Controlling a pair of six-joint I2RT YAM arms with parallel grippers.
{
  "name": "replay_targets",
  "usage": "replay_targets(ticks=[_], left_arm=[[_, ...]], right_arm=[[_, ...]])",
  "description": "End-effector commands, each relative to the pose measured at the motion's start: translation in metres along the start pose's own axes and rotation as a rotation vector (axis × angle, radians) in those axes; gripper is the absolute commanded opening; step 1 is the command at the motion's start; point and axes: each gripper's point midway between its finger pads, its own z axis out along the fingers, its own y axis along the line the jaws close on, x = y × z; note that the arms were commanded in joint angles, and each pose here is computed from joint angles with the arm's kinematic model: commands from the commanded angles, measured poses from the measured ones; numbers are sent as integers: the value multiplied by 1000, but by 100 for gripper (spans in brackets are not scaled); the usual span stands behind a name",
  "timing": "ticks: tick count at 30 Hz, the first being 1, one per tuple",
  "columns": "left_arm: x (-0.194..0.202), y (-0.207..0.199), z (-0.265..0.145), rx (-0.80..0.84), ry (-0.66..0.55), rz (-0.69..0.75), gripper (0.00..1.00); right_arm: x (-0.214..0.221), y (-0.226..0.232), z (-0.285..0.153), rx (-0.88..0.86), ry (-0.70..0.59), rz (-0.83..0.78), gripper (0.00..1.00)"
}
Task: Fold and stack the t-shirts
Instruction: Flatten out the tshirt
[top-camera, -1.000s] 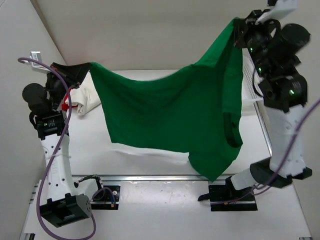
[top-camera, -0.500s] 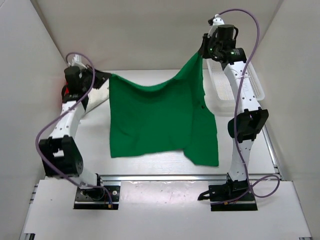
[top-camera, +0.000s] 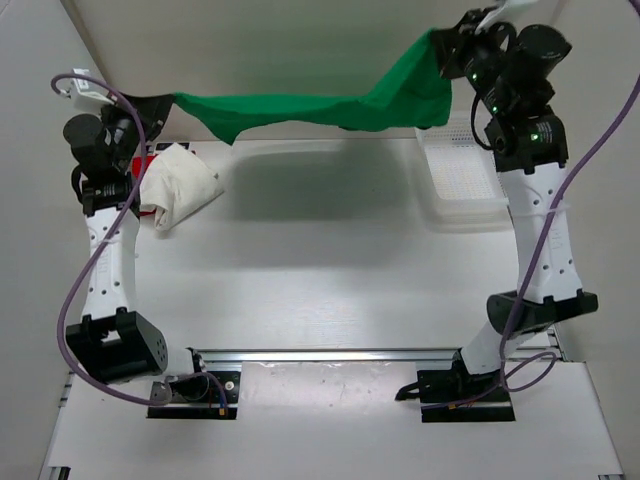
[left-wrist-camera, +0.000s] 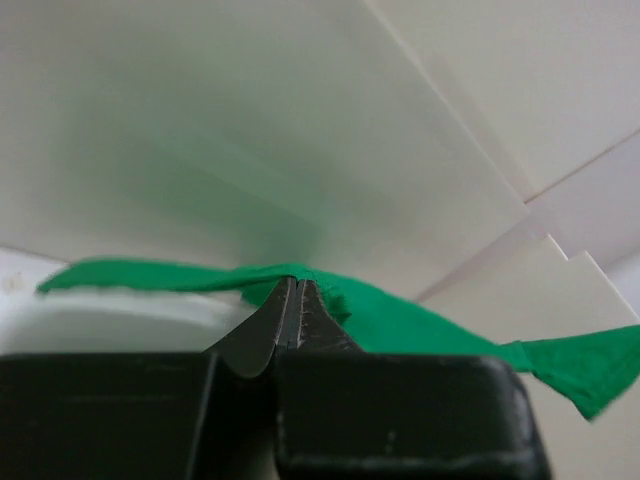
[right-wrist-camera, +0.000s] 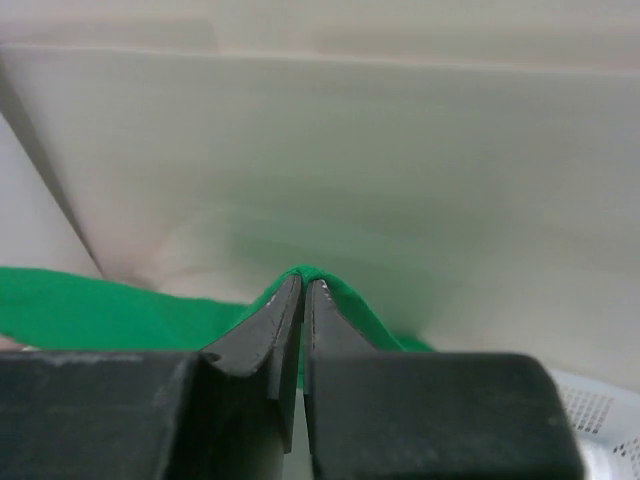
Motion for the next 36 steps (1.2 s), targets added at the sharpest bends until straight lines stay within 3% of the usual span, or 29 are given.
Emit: replay_targets(ticks=[1,5,7,9,10,13,16,20,27,32,36], left_arm=[[20,14,-19,-36,24,0,0],[53,41,-51,-99,33,32,0],[93,78,-75,-178,79,3,0],[123,96,-99,-221,117,3,0],[151,118,-112,-268,164,-23,0],[206,153,-151,-325,235,-93,0],[245,185,-187,-409,308,-176,0],[269,208,-219,-500,402,-198,0],[283,204,-258,-531,483,-129,0],[266,195,-254,-558,464,-3,0],[271,206,-243,-538,426,-172,0]], right_arm=[[90,2,6,13,206,27,0],[163,17,-33,20,313,47,0],[204,21,-60,16,383,113,0],[264,24,-105,21,487,173,0],[267,24,-118,33,481,220,0],[359,44,-193,18,679,306,1],[404,58,-254,39,818,322,0],[431,74,-324,48,951,426,0],[398,103,-374,36,948,541,0],[369,89,-368,86,855,526,0],[381,71,-330,89,865,412,0]])
